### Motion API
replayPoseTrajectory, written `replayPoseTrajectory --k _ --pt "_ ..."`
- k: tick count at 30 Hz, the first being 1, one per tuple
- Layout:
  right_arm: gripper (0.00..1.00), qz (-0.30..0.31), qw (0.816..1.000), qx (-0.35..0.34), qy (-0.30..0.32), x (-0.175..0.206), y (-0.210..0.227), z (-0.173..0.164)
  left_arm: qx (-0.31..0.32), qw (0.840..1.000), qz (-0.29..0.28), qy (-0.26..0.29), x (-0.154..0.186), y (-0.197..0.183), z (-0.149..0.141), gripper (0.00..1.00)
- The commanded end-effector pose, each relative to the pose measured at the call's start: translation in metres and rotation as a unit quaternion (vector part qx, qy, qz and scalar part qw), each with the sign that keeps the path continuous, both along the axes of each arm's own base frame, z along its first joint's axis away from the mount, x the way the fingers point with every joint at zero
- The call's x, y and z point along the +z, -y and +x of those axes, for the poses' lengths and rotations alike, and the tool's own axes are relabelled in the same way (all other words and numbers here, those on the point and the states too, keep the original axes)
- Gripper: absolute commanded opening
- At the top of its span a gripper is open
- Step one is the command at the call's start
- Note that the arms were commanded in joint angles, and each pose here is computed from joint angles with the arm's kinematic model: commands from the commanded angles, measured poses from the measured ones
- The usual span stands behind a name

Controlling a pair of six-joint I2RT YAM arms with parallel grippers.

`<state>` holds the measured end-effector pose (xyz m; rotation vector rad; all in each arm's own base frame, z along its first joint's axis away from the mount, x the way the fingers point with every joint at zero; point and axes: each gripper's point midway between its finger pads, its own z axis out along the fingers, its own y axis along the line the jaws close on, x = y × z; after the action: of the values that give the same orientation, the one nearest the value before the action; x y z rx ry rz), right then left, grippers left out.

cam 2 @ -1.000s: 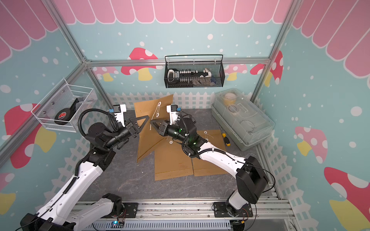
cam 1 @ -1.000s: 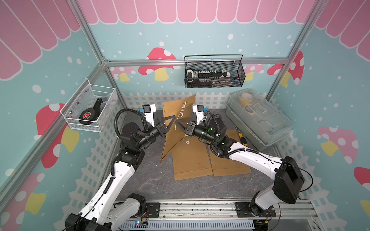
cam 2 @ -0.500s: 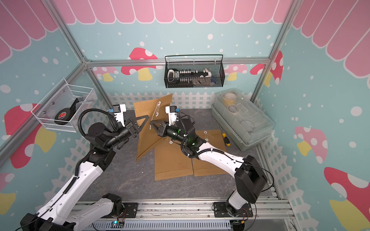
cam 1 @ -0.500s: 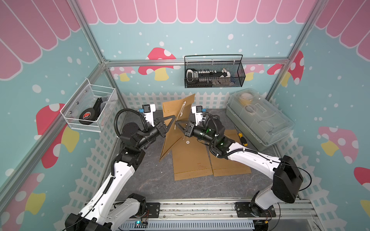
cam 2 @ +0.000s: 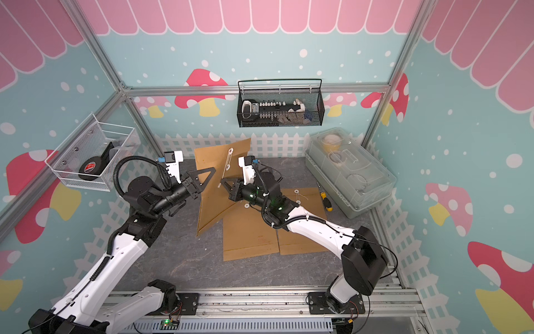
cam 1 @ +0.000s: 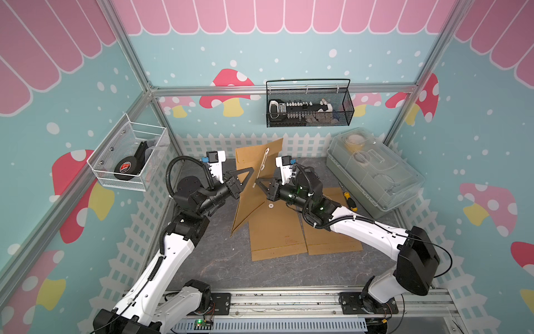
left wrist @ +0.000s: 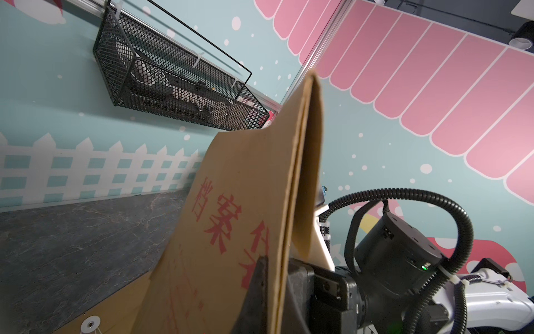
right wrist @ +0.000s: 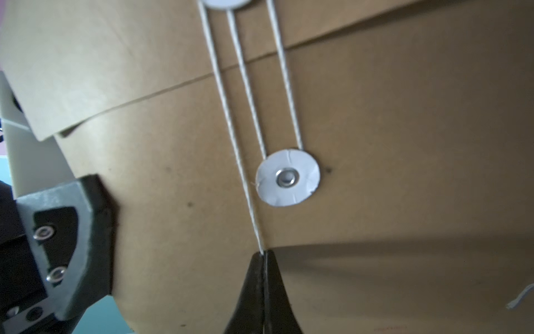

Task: Close the mouth of the file bag
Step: Close the file bag.

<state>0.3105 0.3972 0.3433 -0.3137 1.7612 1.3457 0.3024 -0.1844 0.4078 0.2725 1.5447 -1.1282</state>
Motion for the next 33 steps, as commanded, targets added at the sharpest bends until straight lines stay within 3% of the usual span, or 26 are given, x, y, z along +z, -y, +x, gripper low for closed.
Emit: replayPoseTrajectory --k 1,18,25,33 --pt "0.00 -0.022 1.000 -0.007 0.021 0.007 0.011 -0.006 -0.010 0.999 -0.008 0.034 0.025 0.000 -0.008 0.00" --pt "0.00 -0.039 0.996 0.037 0.076 0.042 0.021 -0.034 -0.004 1.000 -0.002 0.027 0.018 -0.003 -0.003 0.00" --pt "0.00 -0.046 0.994 0.024 0.091 0.050 0.026 -0.032 -0.010 1.000 -0.005 0.028 0.020 -0.002 -0.004 0.00" --pt "0.00 -0.096 0.987 -0.015 0.129 0.059 0.049 -0.026 -0.009 1.000 0.001 0.026 0.017 -0.002 -0.004 0.00"
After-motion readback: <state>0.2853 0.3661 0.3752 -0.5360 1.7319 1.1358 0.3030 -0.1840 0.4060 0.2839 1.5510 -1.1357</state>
